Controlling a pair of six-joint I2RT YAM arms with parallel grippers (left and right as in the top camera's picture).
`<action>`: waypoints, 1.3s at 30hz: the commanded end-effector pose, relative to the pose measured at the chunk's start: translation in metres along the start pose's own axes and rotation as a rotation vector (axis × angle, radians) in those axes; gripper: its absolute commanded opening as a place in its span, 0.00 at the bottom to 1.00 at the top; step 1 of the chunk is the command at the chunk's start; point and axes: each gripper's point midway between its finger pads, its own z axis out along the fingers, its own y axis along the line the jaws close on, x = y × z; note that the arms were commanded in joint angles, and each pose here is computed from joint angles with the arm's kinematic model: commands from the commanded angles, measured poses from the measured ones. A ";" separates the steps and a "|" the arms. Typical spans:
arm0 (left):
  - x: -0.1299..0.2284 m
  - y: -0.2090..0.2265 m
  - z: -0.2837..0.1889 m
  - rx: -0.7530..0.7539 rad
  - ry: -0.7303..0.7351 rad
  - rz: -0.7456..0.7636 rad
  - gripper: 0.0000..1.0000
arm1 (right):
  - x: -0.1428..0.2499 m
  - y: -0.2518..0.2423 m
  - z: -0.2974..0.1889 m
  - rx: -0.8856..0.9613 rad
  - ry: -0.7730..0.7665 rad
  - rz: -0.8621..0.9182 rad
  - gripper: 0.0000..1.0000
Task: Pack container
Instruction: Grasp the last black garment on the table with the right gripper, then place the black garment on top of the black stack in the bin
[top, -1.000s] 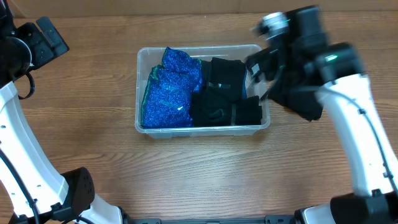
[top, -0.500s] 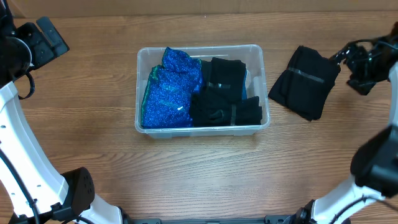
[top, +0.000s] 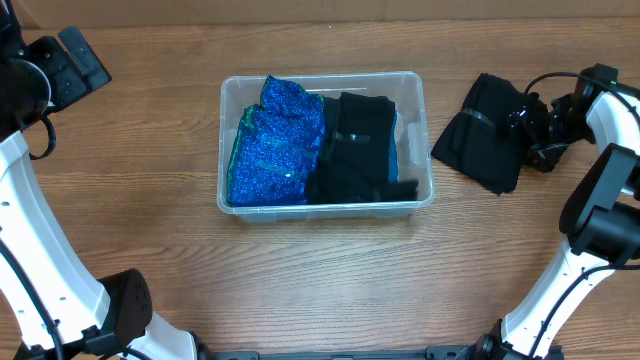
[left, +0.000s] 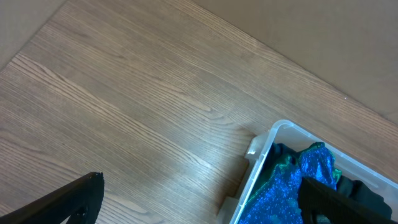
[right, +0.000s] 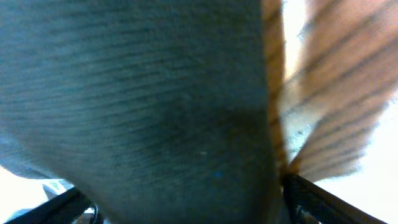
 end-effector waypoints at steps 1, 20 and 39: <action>-0.001 0.001 0.001 -0.005 -0.001 0.004 1.00 | 0.011 0.017 0.011 -0.113 0.081 -0.021 0.43; -0.001 0.001 0.001 -0.005 -0.002 0.004 1.00 | 0.168 0.185 -0.200 -0.422 -0.200 -0.641 0.11; -0.001 0.001 0.001 -0.005 -0.001 0.004 1.00 | 0.269 0.239 -0.049 -0.205 0.062 -0.869 0.54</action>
